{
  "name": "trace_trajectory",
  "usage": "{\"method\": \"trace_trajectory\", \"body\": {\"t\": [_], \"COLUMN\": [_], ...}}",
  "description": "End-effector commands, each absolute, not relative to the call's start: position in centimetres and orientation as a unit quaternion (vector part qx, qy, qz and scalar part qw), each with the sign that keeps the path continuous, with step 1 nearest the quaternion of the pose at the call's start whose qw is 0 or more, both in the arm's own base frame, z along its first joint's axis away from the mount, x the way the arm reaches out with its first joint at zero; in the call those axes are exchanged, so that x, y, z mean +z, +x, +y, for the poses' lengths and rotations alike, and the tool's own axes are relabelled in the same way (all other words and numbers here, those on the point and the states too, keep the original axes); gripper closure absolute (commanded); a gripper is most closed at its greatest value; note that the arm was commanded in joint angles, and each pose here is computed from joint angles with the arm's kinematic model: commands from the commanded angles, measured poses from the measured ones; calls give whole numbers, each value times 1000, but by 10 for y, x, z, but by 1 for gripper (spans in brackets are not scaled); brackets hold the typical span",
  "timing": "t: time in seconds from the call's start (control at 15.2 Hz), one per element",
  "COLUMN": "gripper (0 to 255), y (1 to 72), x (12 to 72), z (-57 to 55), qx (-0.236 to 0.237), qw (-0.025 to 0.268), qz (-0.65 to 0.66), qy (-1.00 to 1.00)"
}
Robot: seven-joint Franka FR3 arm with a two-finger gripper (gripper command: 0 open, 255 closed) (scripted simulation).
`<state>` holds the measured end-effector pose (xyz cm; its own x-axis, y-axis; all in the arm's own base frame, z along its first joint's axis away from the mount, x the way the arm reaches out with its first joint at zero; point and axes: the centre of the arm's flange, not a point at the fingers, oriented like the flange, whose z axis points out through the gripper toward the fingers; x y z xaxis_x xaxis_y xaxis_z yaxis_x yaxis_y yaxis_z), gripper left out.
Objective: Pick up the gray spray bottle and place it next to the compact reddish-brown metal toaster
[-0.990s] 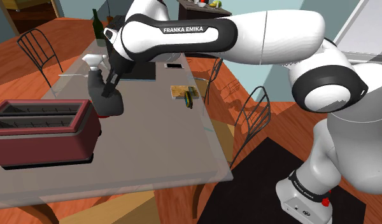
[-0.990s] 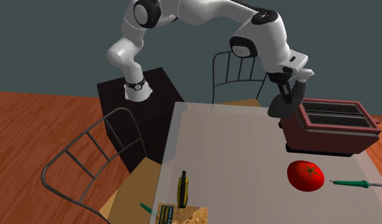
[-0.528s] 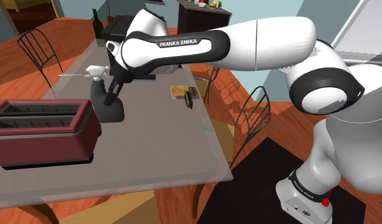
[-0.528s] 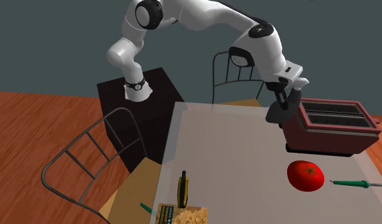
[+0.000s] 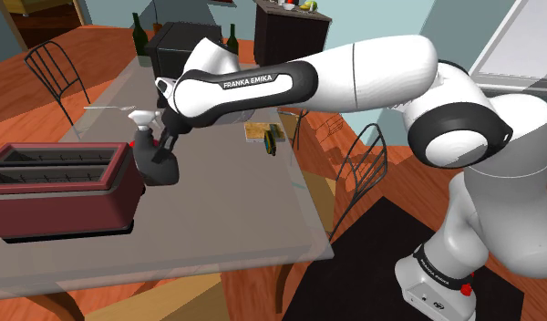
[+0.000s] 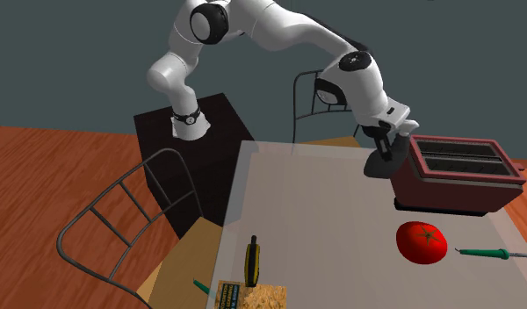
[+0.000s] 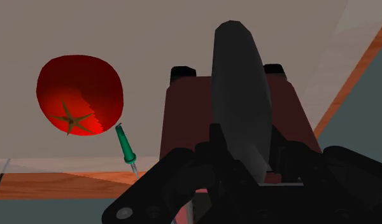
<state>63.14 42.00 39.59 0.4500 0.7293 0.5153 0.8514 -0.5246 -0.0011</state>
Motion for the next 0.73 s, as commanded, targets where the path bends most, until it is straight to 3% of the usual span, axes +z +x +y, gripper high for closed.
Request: {"method": "trace_trajectory", "body": {"t": [0.0,0.66], "gripper": [255,255], "y": [630,630], "x": [386,333], "z": [420,420], "qx": [-233,-233], "qw": [131,131], "qz": [-470,-470], "qy": [-841,-841]}}
